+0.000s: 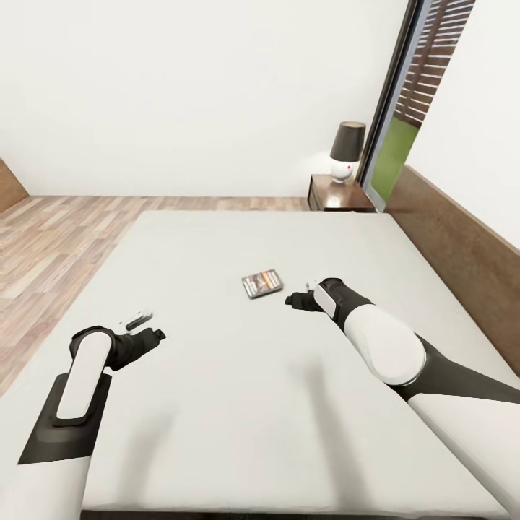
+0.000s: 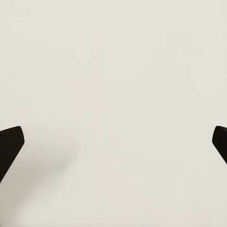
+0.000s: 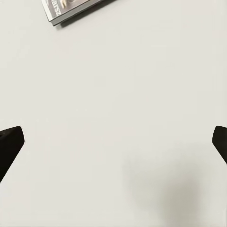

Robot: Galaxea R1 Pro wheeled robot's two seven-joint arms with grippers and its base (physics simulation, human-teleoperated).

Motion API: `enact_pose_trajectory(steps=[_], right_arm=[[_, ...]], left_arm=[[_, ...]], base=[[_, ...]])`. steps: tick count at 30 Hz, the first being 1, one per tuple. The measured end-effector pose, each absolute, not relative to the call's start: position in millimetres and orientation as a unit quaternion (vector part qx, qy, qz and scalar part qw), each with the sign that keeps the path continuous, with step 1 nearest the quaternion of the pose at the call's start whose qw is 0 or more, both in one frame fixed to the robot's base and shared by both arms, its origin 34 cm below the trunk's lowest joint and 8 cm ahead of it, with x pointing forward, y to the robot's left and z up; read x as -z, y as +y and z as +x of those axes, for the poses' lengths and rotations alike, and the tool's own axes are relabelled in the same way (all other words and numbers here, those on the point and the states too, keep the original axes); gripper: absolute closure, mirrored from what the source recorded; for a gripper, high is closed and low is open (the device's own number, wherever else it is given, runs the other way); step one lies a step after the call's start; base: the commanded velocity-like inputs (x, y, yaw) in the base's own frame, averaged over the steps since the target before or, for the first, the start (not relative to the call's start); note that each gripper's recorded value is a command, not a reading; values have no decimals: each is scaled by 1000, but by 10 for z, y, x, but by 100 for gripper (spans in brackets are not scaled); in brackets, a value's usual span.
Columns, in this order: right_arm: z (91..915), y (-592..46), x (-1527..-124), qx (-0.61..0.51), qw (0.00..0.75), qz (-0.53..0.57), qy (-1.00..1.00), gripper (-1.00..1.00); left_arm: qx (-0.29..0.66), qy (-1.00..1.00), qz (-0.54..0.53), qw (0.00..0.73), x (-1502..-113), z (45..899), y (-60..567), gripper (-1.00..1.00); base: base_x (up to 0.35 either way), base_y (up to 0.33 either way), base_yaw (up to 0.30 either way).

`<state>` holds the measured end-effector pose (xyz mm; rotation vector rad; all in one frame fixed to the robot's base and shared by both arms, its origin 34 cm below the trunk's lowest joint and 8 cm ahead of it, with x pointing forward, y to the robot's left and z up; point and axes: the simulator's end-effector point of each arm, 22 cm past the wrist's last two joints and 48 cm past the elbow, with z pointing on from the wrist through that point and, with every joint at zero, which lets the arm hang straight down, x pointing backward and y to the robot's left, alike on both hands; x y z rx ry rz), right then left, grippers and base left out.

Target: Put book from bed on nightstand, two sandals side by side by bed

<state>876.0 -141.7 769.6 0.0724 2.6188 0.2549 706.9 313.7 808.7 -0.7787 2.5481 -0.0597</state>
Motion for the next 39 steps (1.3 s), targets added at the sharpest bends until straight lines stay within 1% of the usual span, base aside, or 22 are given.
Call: enact_pose_trajectory(steps=[18, 27, 33, 39], right_arm=[[8723, -1422, -7493, -93, 239, 28, 966, -100], [8714, -1435, -7390, -92, 236, 30, 967, -100], [8905, -1594, -7482, -84, 268, 43, 959, -100], [9201, -1818, -7760, -96, 320, 60, 941, -100]], left_arm=[[20, 933, -282, 222, -7927, 7044, 3106, -100], [19, 935, -281, 216, -7854, 7041, 3083, -100], [22, 938, -274, 213, -7824, 7058, 3016, -100], [25, 942, -261, 209, -7780, 7066, 2919, -100]], base=[[0, 0, 70], [0, 0, -5], [0, 0, -84], [0, 0, -104]])
